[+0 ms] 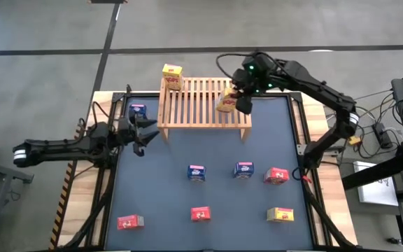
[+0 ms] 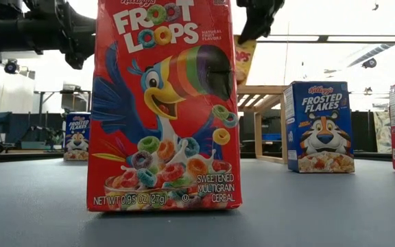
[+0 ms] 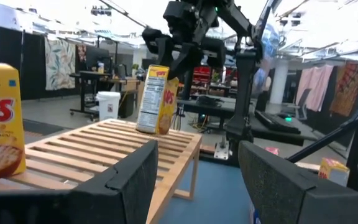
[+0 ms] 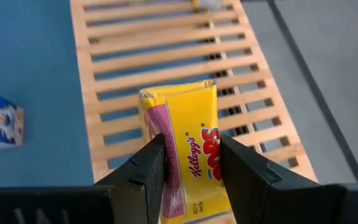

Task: Stack cereal on shelf
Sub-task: Put the top yellow cereal box on the shelf aligned with the other yellow cereal box

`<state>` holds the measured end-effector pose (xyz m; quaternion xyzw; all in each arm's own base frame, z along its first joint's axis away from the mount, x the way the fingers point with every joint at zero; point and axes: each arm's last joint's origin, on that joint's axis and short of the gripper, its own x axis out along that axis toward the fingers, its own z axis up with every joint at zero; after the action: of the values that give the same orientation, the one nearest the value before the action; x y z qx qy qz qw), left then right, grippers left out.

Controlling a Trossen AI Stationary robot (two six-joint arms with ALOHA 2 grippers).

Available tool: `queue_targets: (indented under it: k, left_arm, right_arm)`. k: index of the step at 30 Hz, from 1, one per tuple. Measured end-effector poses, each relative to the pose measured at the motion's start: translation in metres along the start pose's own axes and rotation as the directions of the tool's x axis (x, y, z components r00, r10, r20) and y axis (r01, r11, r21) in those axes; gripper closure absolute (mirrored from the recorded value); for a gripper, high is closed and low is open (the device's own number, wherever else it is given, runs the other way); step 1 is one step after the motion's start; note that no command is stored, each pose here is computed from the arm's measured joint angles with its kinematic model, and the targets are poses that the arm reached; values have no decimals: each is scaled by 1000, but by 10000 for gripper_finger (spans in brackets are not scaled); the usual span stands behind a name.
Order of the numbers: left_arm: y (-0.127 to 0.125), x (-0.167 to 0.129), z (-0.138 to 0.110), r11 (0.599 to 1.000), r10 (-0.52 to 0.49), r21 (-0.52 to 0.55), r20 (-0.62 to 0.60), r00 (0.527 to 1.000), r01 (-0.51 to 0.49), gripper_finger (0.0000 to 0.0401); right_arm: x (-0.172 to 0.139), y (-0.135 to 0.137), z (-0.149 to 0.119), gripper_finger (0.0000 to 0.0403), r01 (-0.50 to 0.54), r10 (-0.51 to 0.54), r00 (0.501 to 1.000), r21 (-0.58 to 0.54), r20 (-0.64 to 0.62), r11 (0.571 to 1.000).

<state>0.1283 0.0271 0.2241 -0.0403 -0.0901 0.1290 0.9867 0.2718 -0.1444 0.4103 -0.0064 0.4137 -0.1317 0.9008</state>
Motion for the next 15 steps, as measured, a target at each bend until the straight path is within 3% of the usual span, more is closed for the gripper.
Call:
queue_targets:
  k: [7,15]
  left_arm:
    - [0,6,-4,1000,3,3,-20,1000,-3,194]
    - [0,11,-8,1000,4,6,-38,999,-4,194]
  right_arm:
    - [17,-2,7,265,-21,21,998,0,-64,1000]
    - [23,8,20,221,-48,46,998,-41,-53,998]
